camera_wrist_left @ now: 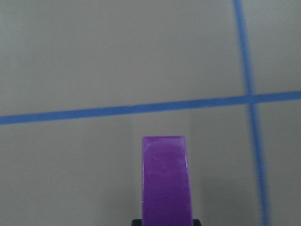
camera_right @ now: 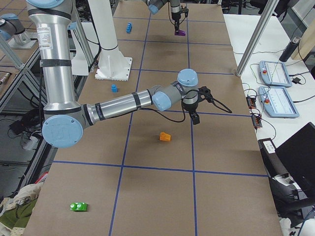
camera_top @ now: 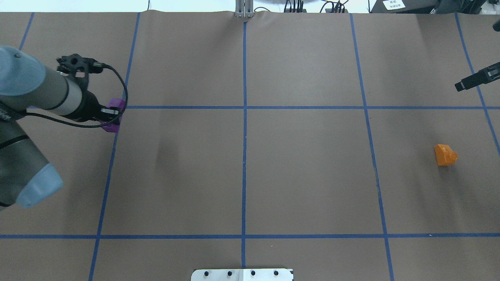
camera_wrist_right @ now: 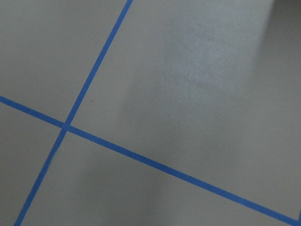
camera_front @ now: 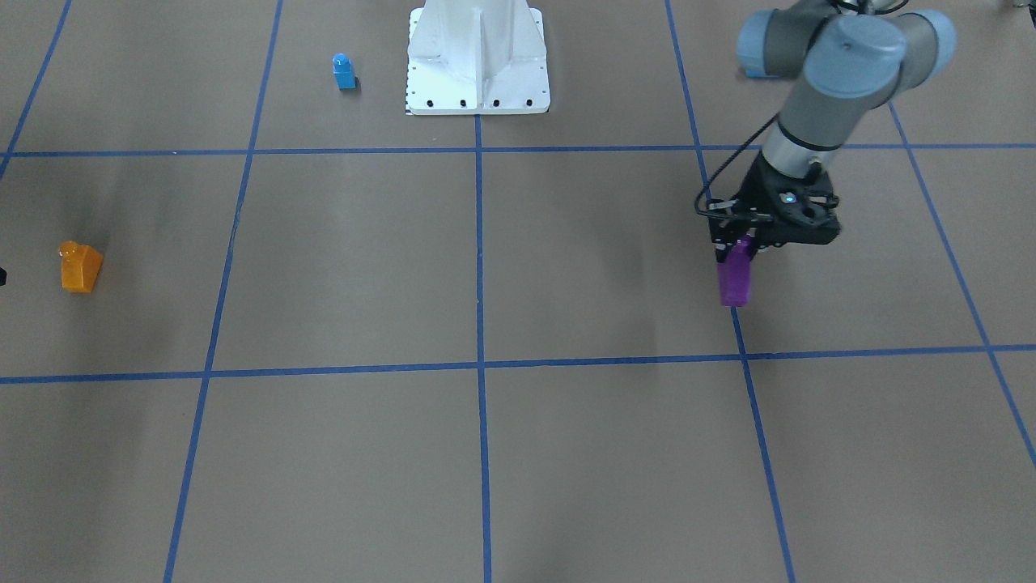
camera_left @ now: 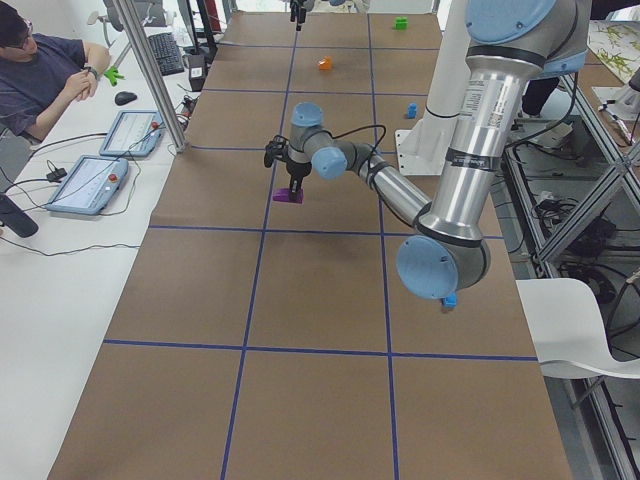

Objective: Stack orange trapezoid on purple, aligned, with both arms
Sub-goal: 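Carry the purple block to the table center with the left gripper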

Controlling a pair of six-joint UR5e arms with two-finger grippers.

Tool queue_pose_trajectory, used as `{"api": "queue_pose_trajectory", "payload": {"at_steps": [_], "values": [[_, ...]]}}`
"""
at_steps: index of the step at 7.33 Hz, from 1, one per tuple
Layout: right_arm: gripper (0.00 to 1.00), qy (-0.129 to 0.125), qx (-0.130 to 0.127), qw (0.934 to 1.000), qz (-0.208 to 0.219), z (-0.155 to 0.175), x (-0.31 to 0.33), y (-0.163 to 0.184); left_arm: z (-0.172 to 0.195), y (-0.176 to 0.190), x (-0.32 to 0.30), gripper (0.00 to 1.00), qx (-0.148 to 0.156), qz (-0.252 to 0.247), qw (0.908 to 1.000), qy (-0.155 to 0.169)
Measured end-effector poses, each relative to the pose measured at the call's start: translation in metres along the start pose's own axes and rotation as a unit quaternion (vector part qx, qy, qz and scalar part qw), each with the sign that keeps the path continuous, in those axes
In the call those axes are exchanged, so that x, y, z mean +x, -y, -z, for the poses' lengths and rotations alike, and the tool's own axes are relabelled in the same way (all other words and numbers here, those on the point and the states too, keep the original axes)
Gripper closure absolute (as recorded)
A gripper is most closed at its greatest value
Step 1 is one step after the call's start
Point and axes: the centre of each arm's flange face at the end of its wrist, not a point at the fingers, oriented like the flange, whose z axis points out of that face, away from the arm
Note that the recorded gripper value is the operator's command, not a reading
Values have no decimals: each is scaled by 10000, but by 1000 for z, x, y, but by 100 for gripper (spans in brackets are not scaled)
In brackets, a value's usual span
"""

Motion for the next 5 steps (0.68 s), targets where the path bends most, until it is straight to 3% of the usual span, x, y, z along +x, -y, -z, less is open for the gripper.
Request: {"api": "queue_pose_trajectory", "payload": {"at_steps": [2, 5], "values": [[0, 3, -5, 10000, -15, -1, -1, 0, -10, -9, 128, 100, -146, -23, 9999, 7], [0, 10, -9, 10000, -12, -1, -2, 1, -48, -15, 254, 100, -322, 268, 9991, 99]]}}
